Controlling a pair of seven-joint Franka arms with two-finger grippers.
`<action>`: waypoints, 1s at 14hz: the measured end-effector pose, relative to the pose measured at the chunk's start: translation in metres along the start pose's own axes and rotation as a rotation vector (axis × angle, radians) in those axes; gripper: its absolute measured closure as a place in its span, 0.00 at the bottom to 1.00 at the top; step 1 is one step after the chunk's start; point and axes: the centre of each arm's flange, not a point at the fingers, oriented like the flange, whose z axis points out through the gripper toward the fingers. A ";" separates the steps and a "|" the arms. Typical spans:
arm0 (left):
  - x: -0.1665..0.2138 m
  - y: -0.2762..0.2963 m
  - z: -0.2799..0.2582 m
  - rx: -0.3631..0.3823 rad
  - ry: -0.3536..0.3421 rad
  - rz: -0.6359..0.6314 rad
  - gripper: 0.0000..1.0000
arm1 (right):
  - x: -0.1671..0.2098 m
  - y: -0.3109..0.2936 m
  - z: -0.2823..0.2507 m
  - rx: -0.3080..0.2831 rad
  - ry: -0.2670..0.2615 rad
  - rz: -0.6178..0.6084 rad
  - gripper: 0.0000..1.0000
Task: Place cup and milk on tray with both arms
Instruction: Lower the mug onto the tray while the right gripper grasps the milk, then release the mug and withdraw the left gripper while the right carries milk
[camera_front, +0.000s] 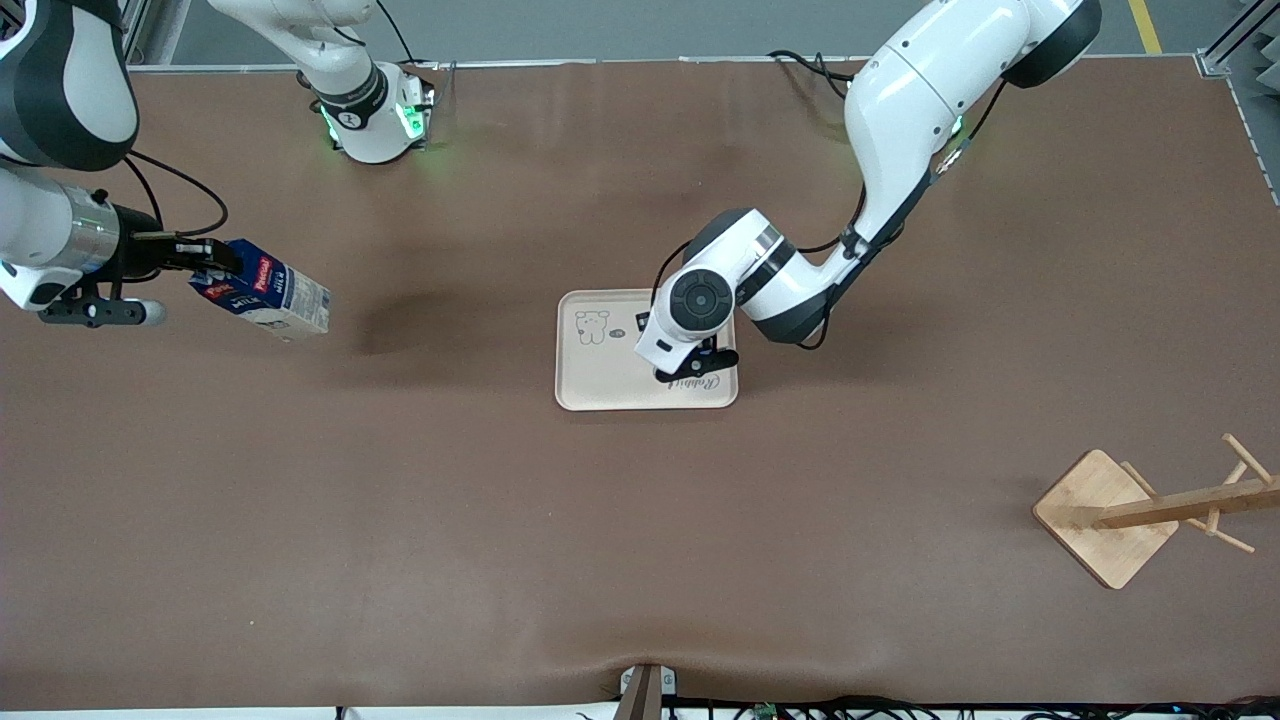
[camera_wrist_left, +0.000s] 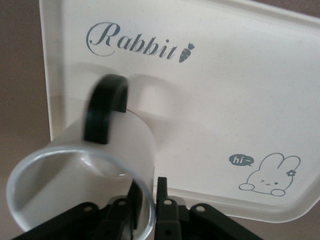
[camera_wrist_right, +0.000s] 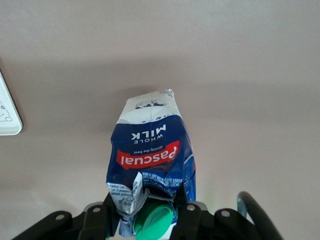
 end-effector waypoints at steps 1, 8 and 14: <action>0.001 0.000 -0.001 -0.002 0.001 -0.002 0.67 | 0.001 -0.004 -0.003 -0.002 0.003 -0.007 0.54; 0.019 -0.005 -0.045 -0.014 0.012 -0.028 0.01 | 0.003 -0.032 -0.013 -0.013 0.025 -0.022 0.54; 0.051 -0.066 -0.187 -0.070 0.111 -0.057 0.00 | 0.003 -0.135 -0.009 -0.017 0.023 -0.016 0.54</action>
